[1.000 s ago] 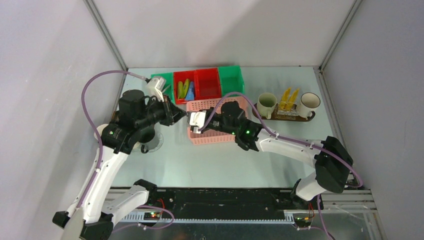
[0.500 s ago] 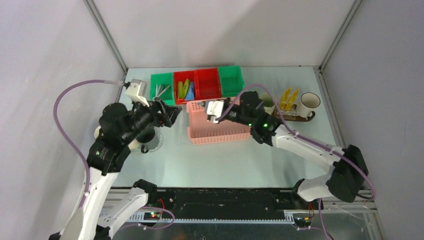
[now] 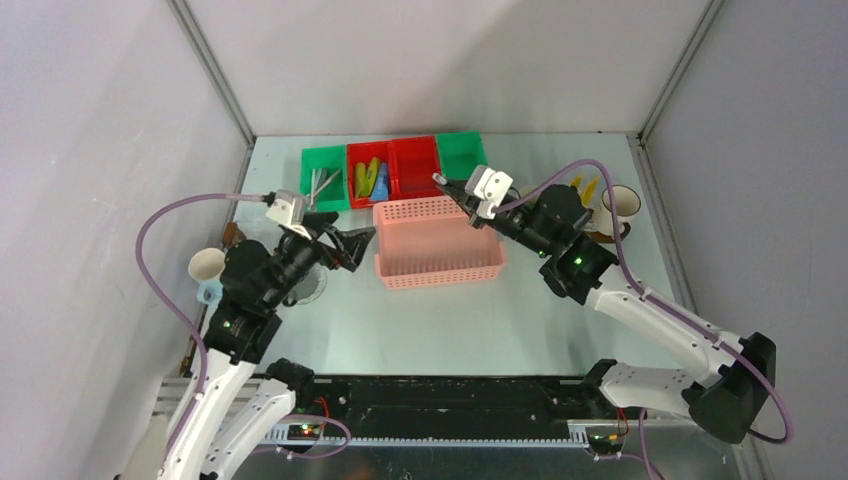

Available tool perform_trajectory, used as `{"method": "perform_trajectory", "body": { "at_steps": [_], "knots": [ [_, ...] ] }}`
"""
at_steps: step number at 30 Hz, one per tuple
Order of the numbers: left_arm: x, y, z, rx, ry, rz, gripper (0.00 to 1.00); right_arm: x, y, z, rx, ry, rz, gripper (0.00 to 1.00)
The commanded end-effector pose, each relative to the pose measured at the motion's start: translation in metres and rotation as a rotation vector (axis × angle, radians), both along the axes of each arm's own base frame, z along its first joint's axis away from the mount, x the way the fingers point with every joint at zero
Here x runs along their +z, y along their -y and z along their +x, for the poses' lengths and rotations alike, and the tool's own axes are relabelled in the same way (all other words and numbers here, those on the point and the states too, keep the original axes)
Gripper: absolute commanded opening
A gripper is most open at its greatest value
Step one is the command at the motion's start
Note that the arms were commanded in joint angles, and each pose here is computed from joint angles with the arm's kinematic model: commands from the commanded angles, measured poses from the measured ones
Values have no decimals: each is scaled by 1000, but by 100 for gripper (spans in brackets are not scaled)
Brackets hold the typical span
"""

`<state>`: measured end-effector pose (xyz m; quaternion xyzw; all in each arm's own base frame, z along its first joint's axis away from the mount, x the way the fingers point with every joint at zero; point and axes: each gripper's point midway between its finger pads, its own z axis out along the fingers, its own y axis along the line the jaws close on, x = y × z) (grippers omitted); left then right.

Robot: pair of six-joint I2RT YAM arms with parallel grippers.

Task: Prepare toiletry sets of a toothbrush and toothpaste on the tray
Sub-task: Pick up the toothbrush from the storage box.

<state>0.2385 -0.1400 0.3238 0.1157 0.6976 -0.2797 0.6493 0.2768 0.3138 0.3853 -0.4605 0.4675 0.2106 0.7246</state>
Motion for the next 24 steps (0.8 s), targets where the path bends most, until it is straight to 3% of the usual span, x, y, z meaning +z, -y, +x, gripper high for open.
{"method": "perform_trajectory", "body": {
  "at_steps": [1, 12, 24],
  "knots": [
    [37, 21, -6, -121, 193, -49, 99, 29, 3, -10, -49, -79, 188, 0],
    [34, 84, -7, -338, 275, -38, 91, 48, -8, -25, -144, -247, 448, 0],
    [18, 136, -16, -489, 264, -21, 78, 45, -21, -38, -183, -291, 523, 0]
  ]
}}
